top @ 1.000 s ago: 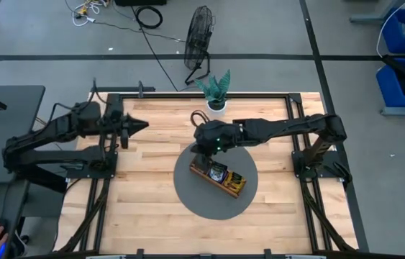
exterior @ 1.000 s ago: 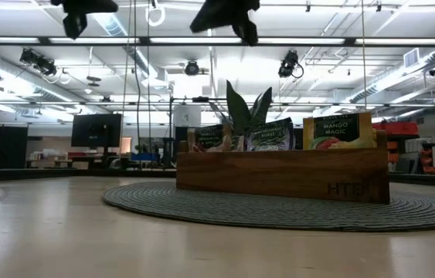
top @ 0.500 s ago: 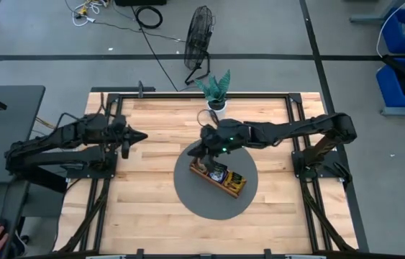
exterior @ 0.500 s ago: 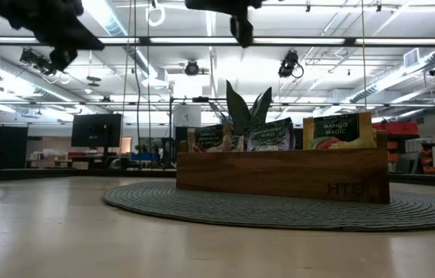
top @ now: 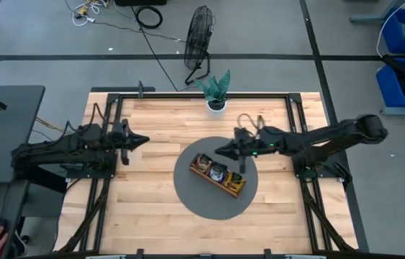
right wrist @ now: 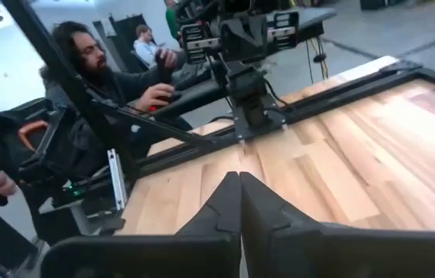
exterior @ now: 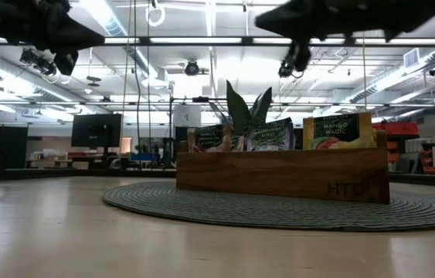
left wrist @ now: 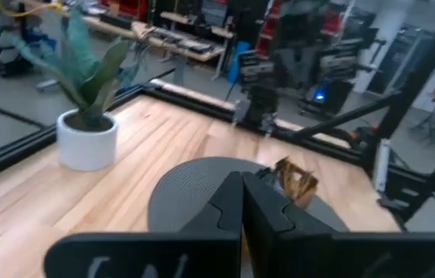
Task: Pick & Place Tea
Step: Return to home position
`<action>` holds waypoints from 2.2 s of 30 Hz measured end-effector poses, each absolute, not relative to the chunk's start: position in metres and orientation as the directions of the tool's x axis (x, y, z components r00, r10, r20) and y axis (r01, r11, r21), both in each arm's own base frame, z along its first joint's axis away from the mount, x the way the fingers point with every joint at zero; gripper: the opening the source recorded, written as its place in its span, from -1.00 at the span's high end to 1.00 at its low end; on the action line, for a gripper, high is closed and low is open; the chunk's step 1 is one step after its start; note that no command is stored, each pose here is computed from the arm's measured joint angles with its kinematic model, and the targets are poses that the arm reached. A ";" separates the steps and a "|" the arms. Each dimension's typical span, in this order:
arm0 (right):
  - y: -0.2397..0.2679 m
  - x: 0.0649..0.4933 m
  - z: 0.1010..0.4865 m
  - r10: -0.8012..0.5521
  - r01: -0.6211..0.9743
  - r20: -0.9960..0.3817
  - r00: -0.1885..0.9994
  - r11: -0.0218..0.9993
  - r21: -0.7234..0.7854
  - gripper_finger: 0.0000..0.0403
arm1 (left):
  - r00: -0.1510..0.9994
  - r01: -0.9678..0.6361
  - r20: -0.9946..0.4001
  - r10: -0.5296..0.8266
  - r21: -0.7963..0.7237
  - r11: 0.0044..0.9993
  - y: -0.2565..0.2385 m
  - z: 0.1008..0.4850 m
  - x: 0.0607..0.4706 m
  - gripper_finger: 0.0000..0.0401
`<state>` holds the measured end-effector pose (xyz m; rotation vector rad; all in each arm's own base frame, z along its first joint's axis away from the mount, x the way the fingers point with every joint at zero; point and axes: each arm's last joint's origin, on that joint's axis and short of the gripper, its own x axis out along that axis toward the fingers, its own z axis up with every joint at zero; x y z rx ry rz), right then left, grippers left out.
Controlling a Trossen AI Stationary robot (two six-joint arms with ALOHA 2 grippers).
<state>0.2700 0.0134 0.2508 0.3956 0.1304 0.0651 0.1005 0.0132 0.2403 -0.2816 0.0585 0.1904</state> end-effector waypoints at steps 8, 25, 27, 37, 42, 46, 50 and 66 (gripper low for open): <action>0.011 0.217 0.226 0.086 -0.069 -0.038 0.996 0.946 0.318 1.00 | 0.990 -0.121 0.032 0.139 -0.322 0.939 0.010 0.225 0.106 0.99; 0.006 0.132 0.179 0.052 -0.058 0.033 0.998 0.972 0.226 1.00 | 0.985 -0.129 0.076 0.157 -0.287 0.949 0.009 0.206 0.092 0.99; 0.006 0.127 0.173 0.046 -0.053 0.038 0.998 0.973 0.223 1.00 | 0.983 -0.141 0.075 0.170 -0.295 0.945 0.009 0.200 0.092 0.99; 0.005 0.112 0.168 0.057 -0.052 -0.025 0.998 0.983 0.174 1.00 | 0.977 -0.202 0.027 0.212 -0.211 0.957 0.011 0.186 0.091 0.99; 0.003 0.101 0.166 0.003 0.001 -0.027 1.000 0.989 0.146 1.00 | 0.976 -0.208 0.027 0.218 -0.200 0.957 0.011 0.184 0.092 0.99; 0.002 0.096 0.171 -0.016 0.013 0.036 0.999 0.995 0.101 1.00 | 0.978 -0.197 0.027 0.206 -0.199 0.960 0.011 0.172 0.096 0.99; 0.000 0.098 0.169 -0.034 0.033 0.007 0.999 0.993 0.116 1.00 | 0.981 -0.180 0.049 0.189 -0.151 0.972 0.011 0.171 0.097 0.99; -0.004 0.105 0.158 -0.035 0.045 -0.125 0.992 0.996 0.077 0.90 | 0.982 -0.180 0.048 0.184 -0.068 0.981 0.010 0.170 0.097 0.94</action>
